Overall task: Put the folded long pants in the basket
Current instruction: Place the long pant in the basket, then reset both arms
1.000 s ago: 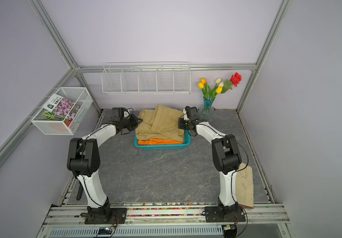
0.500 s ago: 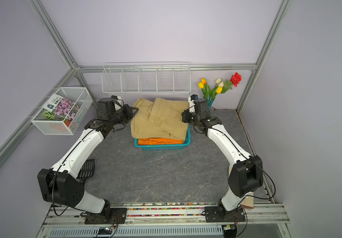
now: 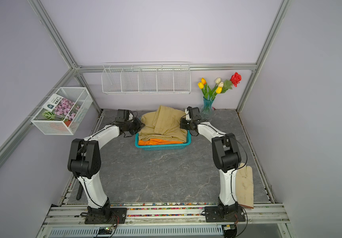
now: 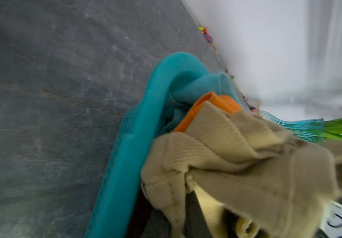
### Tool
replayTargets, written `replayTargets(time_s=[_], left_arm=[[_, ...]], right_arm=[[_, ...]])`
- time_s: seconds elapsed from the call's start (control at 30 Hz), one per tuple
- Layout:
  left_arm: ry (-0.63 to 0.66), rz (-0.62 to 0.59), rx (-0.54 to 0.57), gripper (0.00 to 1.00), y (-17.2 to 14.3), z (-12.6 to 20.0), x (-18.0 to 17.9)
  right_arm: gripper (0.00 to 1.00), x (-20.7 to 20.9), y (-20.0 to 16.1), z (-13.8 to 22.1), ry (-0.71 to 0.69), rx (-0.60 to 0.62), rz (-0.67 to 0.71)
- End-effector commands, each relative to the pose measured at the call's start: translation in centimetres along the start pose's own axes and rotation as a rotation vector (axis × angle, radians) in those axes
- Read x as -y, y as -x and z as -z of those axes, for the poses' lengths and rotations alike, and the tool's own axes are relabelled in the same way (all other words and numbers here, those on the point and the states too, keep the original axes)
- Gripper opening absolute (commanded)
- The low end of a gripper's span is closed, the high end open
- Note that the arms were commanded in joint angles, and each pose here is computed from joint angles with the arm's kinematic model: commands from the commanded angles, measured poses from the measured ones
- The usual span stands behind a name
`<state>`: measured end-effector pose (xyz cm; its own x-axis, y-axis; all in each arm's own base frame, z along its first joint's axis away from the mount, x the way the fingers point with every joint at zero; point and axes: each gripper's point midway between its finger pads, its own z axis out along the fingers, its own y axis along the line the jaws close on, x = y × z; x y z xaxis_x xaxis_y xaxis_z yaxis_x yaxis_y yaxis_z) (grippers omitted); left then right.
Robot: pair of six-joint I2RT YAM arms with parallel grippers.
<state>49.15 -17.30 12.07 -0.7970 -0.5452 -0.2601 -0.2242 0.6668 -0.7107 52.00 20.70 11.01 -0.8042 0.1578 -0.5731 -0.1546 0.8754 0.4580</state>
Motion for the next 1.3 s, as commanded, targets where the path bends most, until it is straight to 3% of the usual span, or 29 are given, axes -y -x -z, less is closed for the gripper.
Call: replayTargets(time_s=[0.0,0.23,0.27,0.33,0.37,0.43,0.5,0.53,0.6,0.7,0.83,0.9,0.97,1.03,1.07,1.17,1.27], left_arm=[[0.035,-0.015,0.125,0.00,2.4,2.4,0.0],[0.036,-0.015,0.097,0.00,2.1,1.4,-0.4],[0.025,-0.022,0.101,0.04,2.1,1.7,0.1],[0.004,-0.053,0.129,0.34,2.3,3.1,1.7],[-0.003,-0.080,0.155,0.43,2.5,4.3,2.8],[-0.001,-0.132,0.216,0.72,2.9,7.1,4.9],[-0.016,-0.195,0.300,0.96,3.0,11.1,7.5],[-0.020,-0.211,0.342,1.00,3.1,13.0,8.3],[-0.030,-0.240,0.452,1.00,3.3,17.5,9.2],[0.013,-0.263,0.671,1.00,3.9,23.4,8.1],[0.228,-0.281,0.999,1.00,4.5,27.3,0.9],[0.329,-0.347,1.108,1.00,3.8,27.2,-3.0],[0.416,-0.428,1.155,1.00,2.5,26.3,-6.5],[0.459,-0.511,1.150,1.00,1.3,24.9,-9.5],[0.466,-0.474,1.164,1.00,1.1,24.6,-11.3],[0.499,-0.401,1.170,1.00,2.4,24.1,-13.7],[0.551,-0.462,1.046,1.00,2.2,22.5,-14.1]], right_arm=[[0.00,6.3,-2.5,0.1,-0.188,-0.059,-0.063],[0.00,5.1,-1.3,1.4,-0.170,-0.032,-0.030],[0.00,4.6,-0.9,2.0,-0.164,-0.021,-0.022],[0.19,3.6,0.1,3.5,-0.150,0.011,-0.004],[0.35,3.0,0.8,4.6,-0.144,0.035,0.005],[0.64,1.8,2.1,6.8,-0.131,0.088,0.027],[0.78,1.0,3.5,9.7,-0.143,0.150,0.036],[0.83,0.8,4.0,11.1,-0.156,0.179,0.033],[0.88,0.9,4.7,14.3,-0.200,0.252,0.023],[0.87,2.5,5.3,19.6,-0.319,0.425,0.024],[0.88,6.4,2.9,24.6,-0.519,0.643,0.092],[0.90,8.4,-0.3,24.6,-0.602,0.571,0.194],[0.90,10.7,-3.8,24.1,-0.685,0.451,0.215],[0.90,13.8,-6.8,23.9,-0.806,0.408,0.182],[0.90,15.0,-7.9,23.8,-0.848,0.408,0.180],[0.90,16.5,-9.2,22.8,-0.862,0.479,0.253],[0.89,17.0,-9.9,22.8,-0.872,0.632,0.323]])
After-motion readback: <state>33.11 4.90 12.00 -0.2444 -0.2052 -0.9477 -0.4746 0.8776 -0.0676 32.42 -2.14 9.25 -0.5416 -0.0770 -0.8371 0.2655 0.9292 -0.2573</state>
